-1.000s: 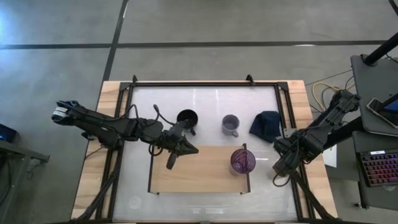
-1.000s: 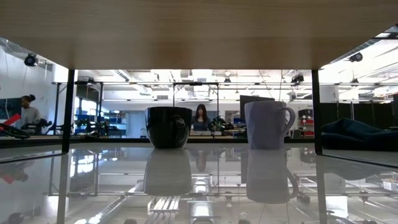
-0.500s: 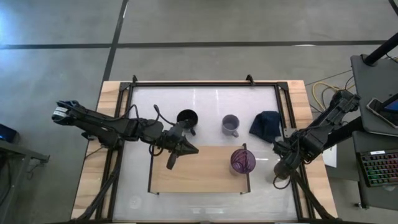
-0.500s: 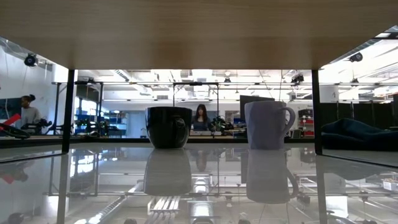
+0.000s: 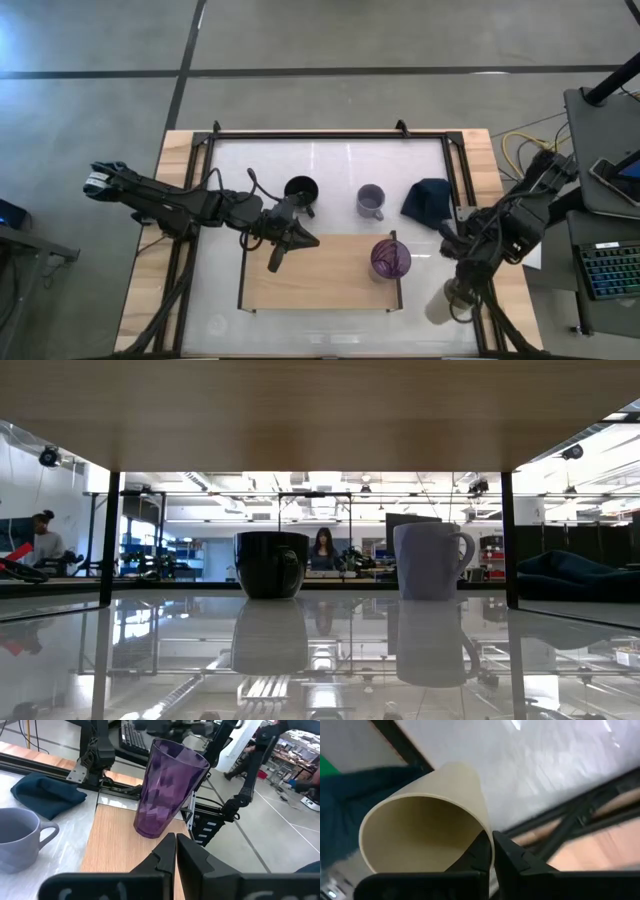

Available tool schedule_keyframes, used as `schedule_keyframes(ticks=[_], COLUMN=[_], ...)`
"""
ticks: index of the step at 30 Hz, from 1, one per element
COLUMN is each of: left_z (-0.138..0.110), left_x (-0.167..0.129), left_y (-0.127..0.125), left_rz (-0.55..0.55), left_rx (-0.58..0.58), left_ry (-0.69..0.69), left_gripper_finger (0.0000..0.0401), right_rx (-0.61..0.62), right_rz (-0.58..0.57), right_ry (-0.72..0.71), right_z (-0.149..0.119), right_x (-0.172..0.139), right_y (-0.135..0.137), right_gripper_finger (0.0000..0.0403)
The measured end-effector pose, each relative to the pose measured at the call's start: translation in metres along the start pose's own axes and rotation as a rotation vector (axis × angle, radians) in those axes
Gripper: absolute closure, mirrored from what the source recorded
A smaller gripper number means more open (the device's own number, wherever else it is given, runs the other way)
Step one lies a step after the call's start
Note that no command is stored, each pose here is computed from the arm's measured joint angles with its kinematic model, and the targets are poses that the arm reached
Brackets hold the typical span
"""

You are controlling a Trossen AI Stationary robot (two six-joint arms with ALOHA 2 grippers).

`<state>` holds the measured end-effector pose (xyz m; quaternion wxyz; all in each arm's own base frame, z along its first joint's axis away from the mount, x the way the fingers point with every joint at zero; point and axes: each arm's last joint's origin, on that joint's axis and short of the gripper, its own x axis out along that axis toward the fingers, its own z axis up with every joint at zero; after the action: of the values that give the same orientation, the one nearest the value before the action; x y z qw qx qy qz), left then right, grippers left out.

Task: Stack small to large cups/mugs on shelf
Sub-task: Put the brown mug on the shelf

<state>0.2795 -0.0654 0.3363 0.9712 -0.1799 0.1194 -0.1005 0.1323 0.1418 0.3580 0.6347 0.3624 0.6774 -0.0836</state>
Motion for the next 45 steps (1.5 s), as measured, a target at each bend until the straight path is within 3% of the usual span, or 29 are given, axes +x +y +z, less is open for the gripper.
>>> schedule_keyframes(ticks=[3, 6, 10, 16, 20, 25, 30, 39, 42, 45], left_z=[0.0, 0.001, 0.001, 0.002, 0.002, 0.001, -0.002, -0.005, -0.005, -0.005], left_x=[0.0, 0.0, 0.0, 0.0, 0.0, 0.0, 0.001, 0.001, 0.001, 0.001], left_y=[0.0, 0.001, 0.002, 0.004, 0.005, 0.006, 0.007, 0.008, 0.008, 0.007], left_rz=[0.001, 0.005, 0.009, 0.015, 0.022, 0.025, 0.028, 0.033, 0.033, 0.031], left_rx=[0.0, -0.001, -0.001, -0.002, -0.002, -0.002, -0.003, -0.03, -0.03, -0.03], left_ry=[0.0, -0.002, -0.003, -0.006, -0.008, -0.005, 0.003, 0.015, 0.015, 0.016], left_gripper_finger=[0.0401, 0.0401, 0.0401, 0.0401, 0.0401, 0.0401, 0.0401, 0.0401, 0.0401, 0.0401], right_rx=[-0.044, -0.106, -0.169, -0.237, -0.305, -0.376, -0.408, -0.576, -0.605, -0.607], right_rz=[-0.026, 0.04, 0.106, 0.092, 0.141, 0.18, 0.183, 0.232, 0.185, 0.064], right_ry=[0.033, 0.027, -0.029, -0.091, -0.153, -0.317, -0.46, -0.71, -0.808, -0.871], right_z=[-0.002, -0.003, -0.003, -0.001, 0.001, 0.007, 0.024, 0.061, 0.076, 0.092], right_x=[-0.012, -0.025, -0.04, -0.052, -0.058, -0.073, -0.077, -0.088, -0.09, -0.091], right_y=[0.019, 0.042, 0.072, 0.101, 0.119, 0.131, 0.133, 0.15, 0.152, 0.146], right_gripper_finger=[0.0394, 0.0394, 0.0394, 0.0394, 0.0394, 0.0394, 0.0394, 0.0394, 0.0394, 0.0394])
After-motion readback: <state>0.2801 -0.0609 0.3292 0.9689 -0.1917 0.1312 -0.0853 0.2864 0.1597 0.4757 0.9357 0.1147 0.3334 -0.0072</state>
